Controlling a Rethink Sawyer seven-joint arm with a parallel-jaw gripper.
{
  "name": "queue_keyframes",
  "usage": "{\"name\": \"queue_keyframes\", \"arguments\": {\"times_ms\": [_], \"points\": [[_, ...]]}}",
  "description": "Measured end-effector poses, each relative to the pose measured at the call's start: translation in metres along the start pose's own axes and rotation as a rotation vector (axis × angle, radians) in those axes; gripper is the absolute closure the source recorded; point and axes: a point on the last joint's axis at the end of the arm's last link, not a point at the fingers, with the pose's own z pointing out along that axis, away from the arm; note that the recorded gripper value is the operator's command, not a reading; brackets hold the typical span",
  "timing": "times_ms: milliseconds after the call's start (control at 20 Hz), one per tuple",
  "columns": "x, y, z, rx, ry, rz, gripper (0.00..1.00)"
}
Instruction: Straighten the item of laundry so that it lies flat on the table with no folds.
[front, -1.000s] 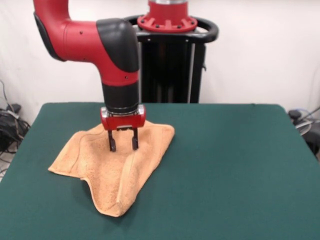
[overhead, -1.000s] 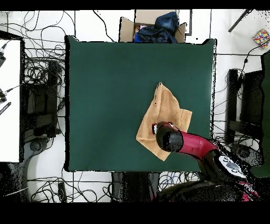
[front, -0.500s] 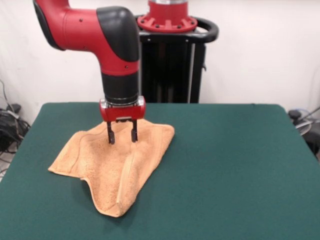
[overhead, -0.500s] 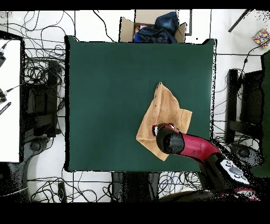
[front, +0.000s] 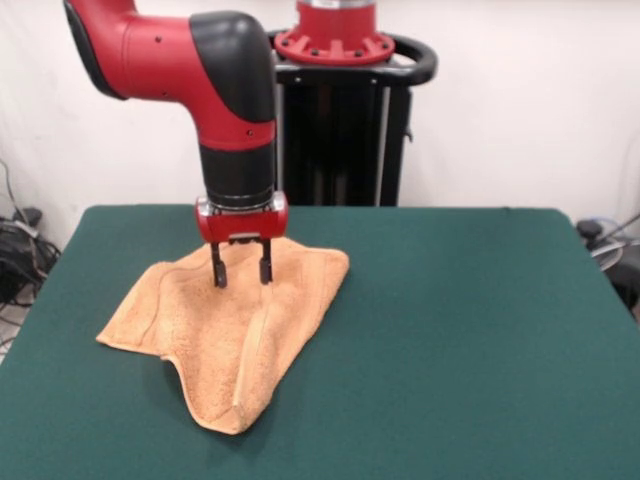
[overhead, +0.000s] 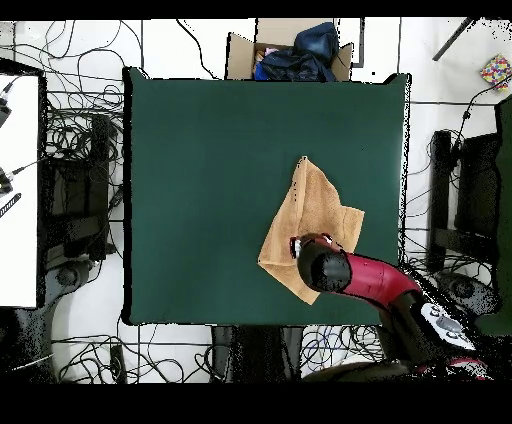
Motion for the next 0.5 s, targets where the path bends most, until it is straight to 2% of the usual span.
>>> {"name": "queue_keyframes", "arguments": {"times_ms": [500], "points": [[0.012, 0.008, 0.031, -0.043, 0.035, 0.015, 0.0]]}}
